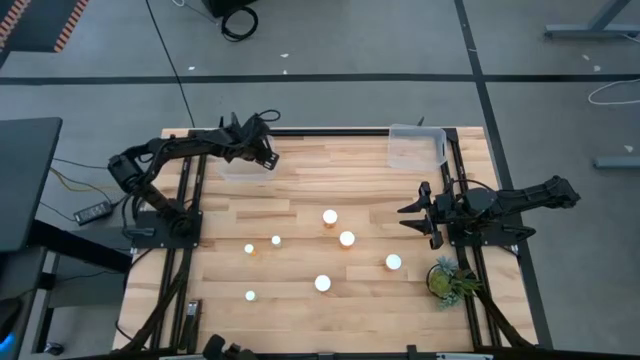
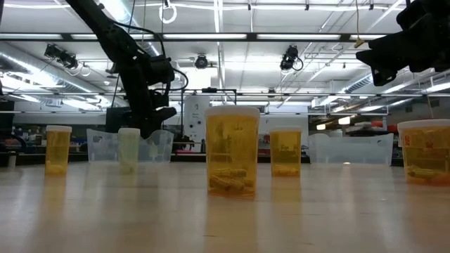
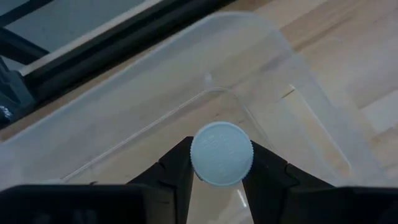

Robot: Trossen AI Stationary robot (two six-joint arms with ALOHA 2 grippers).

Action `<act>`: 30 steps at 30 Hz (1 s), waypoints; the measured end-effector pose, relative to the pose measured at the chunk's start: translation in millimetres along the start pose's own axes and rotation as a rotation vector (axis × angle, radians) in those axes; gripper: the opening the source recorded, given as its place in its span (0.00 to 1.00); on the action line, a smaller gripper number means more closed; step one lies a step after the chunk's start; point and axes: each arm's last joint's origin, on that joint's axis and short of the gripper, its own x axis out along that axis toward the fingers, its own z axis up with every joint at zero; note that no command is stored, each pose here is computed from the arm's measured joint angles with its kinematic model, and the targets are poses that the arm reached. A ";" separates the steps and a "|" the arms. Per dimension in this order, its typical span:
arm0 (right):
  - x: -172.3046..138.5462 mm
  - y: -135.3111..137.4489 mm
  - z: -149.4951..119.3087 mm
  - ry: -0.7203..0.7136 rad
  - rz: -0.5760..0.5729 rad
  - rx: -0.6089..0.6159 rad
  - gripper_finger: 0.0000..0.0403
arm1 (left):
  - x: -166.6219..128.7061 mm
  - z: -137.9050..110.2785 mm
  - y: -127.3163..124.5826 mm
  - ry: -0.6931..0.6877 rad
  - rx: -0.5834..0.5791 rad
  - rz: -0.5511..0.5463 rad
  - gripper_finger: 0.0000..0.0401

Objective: Pick and place medicine bottles into bin by pill shape (circle, oval)
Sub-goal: Put the top yellow tablet bottle into the left transparent bin

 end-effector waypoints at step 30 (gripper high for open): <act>0.0 0.0 0.0 0.000 0.000 0.000 0.39 | 3.6 0.5 -1.2 -0.006 0.012 -0.002 0.52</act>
